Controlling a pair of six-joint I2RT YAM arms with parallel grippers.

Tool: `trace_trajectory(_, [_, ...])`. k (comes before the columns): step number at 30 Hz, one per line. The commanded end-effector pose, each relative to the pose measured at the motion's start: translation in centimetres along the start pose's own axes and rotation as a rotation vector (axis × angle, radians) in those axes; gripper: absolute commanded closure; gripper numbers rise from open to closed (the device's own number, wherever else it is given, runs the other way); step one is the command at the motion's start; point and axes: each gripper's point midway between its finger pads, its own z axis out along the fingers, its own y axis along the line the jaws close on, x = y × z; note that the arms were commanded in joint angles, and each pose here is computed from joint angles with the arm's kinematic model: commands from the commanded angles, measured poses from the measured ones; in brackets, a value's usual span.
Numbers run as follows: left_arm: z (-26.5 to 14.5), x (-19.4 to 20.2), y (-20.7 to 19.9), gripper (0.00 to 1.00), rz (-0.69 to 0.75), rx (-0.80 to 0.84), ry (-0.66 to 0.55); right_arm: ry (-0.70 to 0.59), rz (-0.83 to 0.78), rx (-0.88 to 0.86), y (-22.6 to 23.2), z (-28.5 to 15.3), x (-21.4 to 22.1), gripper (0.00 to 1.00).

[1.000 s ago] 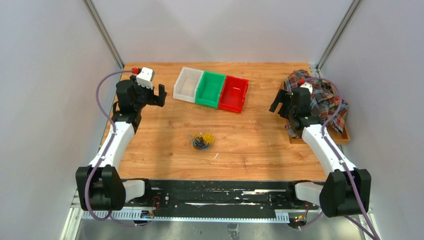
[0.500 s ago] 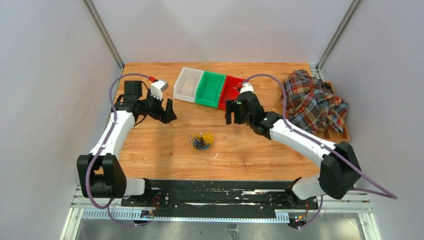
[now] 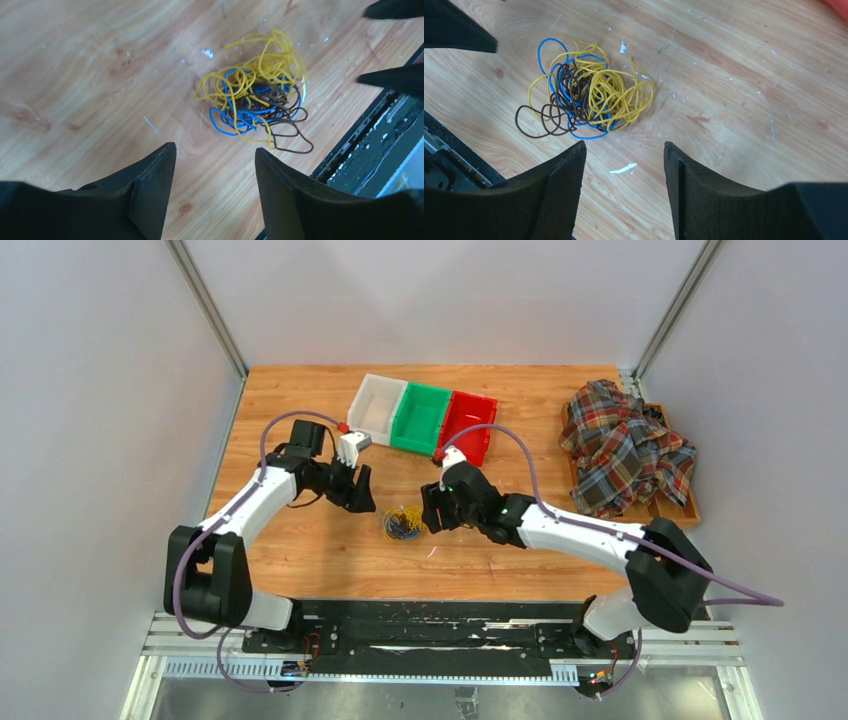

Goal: Untangle the cables

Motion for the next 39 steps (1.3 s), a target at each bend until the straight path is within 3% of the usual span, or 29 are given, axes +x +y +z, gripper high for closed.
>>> trace_trajectory(1, [1.4,1.2,0.5,0.40,-0.115,-0.004,0.026,-0.086,0.028,0.028,-0.6,-2.0,-1.3,0.41])
trace_trajectory(9, [3.7,2.8,-0.7,0.46,-0.246,0.085,0.088,-0.090,0.023,0.093,-2.1,-3.2,-0.6,0.34])
trace_trajectory(17, [5.3,3.3,-0.6,0.52,-0.299,0.111,0.107,-0.094,0.016,0.104,-2.0,-3.1,-0.8,0.40])
trace_trajectory(19, [5.6,3.3,-0.3,0.61,-0.299,0.104,0.113,-0.100,0.010,0.109,-1.9,-3.1,-1.0,0.41])
trace_trajectory(23, [5.3,2.7,0.2,0.90,-0.271,0.078,0.116,-0.110,0.010,0.113,-1.9,-2.8,-1.2,0.42])
trace_trajectory(25, [4.7,2.0,0.3,0.97,-0.245,0.062,0.112,-0.117,0.007,0.098,-1.6,-2.5,-1.3,0.40])
trace_trajectory(34, [0.9,-1.2,-1.5,0.99,-0.170,0.044,0.055,-0.200,-0.097,-0.001,1.2,-1.0,-3.7,0.33])
trace_trajectory(39, [-1.7,-3.0,-3.7,0.99,-0.142,0.075,0.008,-0.225,-0.129,-0.042,3.1,-1.1,-6.0,0.24])
